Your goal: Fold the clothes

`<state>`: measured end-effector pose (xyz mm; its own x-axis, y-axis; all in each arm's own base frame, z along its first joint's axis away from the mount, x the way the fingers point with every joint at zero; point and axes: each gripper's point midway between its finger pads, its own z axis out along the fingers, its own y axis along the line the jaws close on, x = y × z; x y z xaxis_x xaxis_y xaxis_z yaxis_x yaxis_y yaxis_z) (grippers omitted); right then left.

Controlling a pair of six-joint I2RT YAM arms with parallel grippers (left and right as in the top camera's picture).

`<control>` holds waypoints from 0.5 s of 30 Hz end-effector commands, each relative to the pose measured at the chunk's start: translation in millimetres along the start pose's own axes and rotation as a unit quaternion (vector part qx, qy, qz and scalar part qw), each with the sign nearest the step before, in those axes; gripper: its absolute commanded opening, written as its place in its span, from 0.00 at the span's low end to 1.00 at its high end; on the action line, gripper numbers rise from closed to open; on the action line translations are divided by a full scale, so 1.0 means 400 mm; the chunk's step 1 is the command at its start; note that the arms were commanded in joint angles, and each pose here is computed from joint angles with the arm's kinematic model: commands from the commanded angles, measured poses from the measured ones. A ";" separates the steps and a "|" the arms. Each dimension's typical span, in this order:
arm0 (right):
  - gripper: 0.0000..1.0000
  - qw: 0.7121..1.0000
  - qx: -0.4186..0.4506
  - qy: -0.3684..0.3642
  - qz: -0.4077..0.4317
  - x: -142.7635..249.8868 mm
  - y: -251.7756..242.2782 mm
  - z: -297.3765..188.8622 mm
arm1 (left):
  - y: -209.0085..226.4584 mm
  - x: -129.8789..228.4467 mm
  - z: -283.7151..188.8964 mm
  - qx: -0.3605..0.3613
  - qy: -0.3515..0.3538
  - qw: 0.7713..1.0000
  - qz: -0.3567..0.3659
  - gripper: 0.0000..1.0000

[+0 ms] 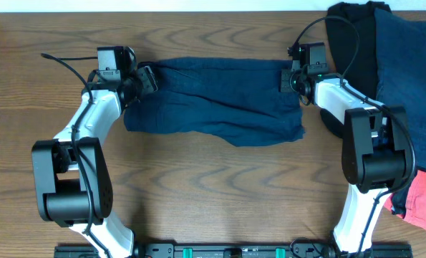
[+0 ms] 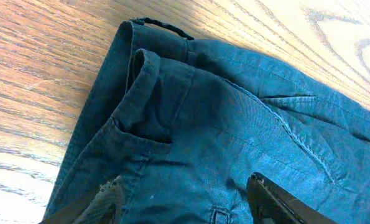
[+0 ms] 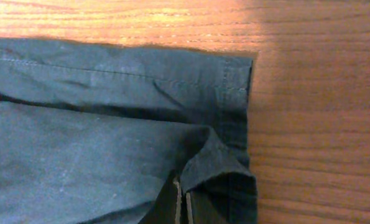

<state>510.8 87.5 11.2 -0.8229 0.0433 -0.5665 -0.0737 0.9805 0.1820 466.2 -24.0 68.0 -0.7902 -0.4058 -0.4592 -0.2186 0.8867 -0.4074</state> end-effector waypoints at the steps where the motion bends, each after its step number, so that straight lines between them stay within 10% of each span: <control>1: 0.01 0.999 -0.012 -0.035 -0.001 -0.065 0.014 -0.058 | 0.001 -0.013 0.002 0.000 -0.004 1.000 0.010 0.65; 13: 0.01 0.976 0.026 -0.209 0.055 -0.303 -0.023 -0.200 | -0.015 -0.098 -0.032 0.019 -0.068 0.997 0.018 0.65; 15: 0.32 0.978 0.027 -0.196 0.064 -0.284 -0.029 -0.173 | -0.016 -0.100 -0.032 0.020 -0.069 0.997 0.019 0.65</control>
<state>564.1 71.6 148.3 -0.5228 0.1757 -0.8342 -0.0253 0.9749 0.2212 486.0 -11.7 83.6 -0.7313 -0.4096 -0.5453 -0.1871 0.8894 -0.4172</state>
